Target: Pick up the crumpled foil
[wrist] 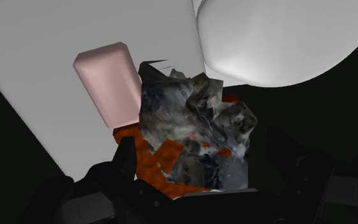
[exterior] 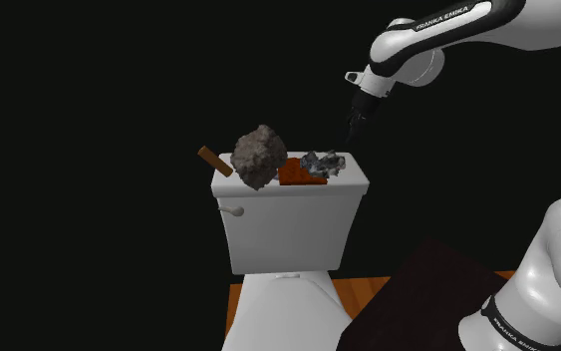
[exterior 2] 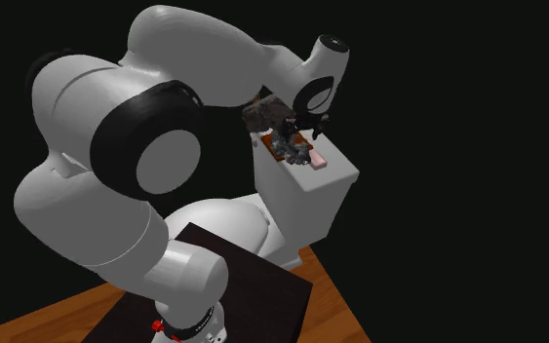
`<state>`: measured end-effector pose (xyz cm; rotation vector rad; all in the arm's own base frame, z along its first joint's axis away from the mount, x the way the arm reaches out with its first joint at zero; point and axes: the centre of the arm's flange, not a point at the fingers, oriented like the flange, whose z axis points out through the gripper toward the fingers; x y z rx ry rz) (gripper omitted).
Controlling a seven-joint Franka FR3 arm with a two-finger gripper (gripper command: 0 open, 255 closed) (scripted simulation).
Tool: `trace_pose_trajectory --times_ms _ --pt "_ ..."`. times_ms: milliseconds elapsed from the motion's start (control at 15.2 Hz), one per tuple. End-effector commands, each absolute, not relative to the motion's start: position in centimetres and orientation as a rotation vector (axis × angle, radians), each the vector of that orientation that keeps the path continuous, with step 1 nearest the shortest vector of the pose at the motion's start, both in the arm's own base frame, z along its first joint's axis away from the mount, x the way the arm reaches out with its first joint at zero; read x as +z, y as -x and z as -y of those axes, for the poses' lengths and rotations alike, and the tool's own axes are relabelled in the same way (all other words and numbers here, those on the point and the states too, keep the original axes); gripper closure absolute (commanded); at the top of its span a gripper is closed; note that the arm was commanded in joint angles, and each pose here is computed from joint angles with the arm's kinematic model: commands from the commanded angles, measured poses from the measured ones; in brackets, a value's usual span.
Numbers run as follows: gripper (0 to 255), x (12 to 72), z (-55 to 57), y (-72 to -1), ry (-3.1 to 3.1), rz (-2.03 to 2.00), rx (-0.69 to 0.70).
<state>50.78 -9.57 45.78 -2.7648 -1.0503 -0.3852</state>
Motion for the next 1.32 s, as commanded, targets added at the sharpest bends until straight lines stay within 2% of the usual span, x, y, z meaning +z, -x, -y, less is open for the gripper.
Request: trace_pose_trajectory --times_ms 0,594,660,1254 --pt "0 44.4 9.7 -52.9 2.734 1.115 -0.397" --pt "0 40.4 9.7 -52.9 2.734 1.115 -0.397" --pt "255 40.4 9.8 -53.0 2.734 1.115 -0.397" --pt "255 40.4 9.7 -52.9 2.734 1.115 -0.397"
